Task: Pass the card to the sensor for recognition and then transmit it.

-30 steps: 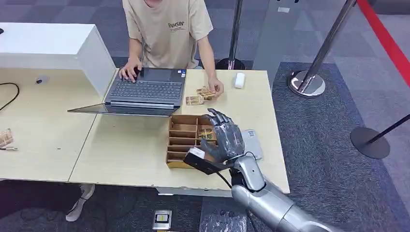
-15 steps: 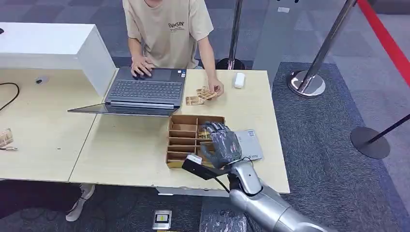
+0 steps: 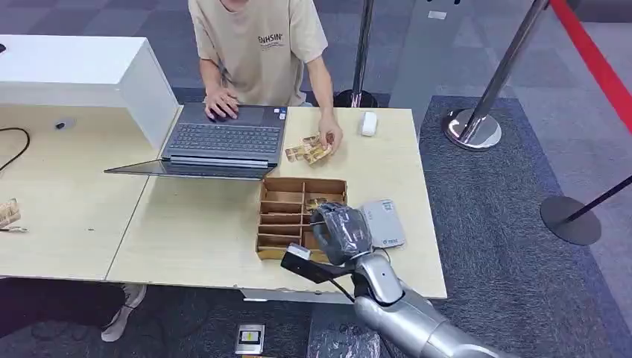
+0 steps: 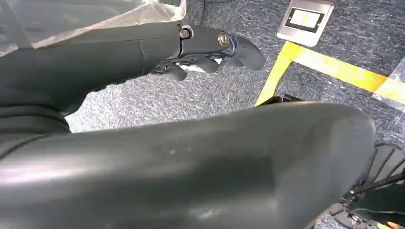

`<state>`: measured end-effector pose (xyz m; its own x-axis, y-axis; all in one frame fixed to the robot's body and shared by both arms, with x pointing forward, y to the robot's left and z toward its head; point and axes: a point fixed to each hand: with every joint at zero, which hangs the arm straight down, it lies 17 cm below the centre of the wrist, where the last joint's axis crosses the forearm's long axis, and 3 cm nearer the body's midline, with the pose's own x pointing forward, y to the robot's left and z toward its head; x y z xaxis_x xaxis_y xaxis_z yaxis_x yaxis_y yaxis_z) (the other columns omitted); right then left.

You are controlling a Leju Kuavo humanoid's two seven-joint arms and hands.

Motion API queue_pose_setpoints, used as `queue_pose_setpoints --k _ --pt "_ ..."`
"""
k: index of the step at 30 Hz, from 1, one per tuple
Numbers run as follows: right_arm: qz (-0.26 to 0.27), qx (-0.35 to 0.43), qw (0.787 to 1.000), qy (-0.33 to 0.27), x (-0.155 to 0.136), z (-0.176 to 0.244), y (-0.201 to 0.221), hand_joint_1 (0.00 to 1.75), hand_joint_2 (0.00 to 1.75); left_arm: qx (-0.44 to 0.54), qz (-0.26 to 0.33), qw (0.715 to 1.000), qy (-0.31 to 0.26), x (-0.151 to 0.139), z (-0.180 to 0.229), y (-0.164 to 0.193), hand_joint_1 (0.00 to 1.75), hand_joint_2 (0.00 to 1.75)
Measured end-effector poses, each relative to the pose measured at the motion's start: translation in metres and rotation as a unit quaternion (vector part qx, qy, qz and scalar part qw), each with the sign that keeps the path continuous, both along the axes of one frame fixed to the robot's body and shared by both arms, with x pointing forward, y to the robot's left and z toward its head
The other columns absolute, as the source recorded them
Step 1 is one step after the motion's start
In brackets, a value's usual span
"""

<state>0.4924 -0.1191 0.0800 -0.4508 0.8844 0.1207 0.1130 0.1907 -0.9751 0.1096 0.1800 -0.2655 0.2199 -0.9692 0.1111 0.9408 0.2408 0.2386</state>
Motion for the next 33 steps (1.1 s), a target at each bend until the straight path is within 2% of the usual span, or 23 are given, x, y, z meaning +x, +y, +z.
queue_pose_setpoints --k 14,19,23,29,33 --pt "0.005 -0.002 1.0 -0.005 0.001 0.004 0.004 1.75 1.75 -0.001 -0.001 1.0 0.001 0.0 0.0 0.0 0.0 0.0" --pt "-0.004 0.047 0.999 -0.011 0.004 0.018 0.001 1.75 1.75 -0.001 -0.002 1.0 0.001 0.0 0.0 0.0 0.0 0.0" --pt "-0.002 0.115 0.993 -0.038 0.018 0.067 0.005 1.75 1.75 0.0 -0.008 1.0 0.003 -0.001 0.0 0.0 0.0 0.0" --pt "0.039 0.272 0.96 -0.062 0.047 0.187 0.011 1.75 1.75 -0.003 -0.021 1.0 0.006 -0.001 0.0 -0.002 0.0 0.0" --pt "0.07 0.311 0.944 -0.089 0.06 0.252 0.01 1.75 1.75 -0.005 -0.026 1.0 0.007 0.0 0.001 -0.003 0.0 0.0"
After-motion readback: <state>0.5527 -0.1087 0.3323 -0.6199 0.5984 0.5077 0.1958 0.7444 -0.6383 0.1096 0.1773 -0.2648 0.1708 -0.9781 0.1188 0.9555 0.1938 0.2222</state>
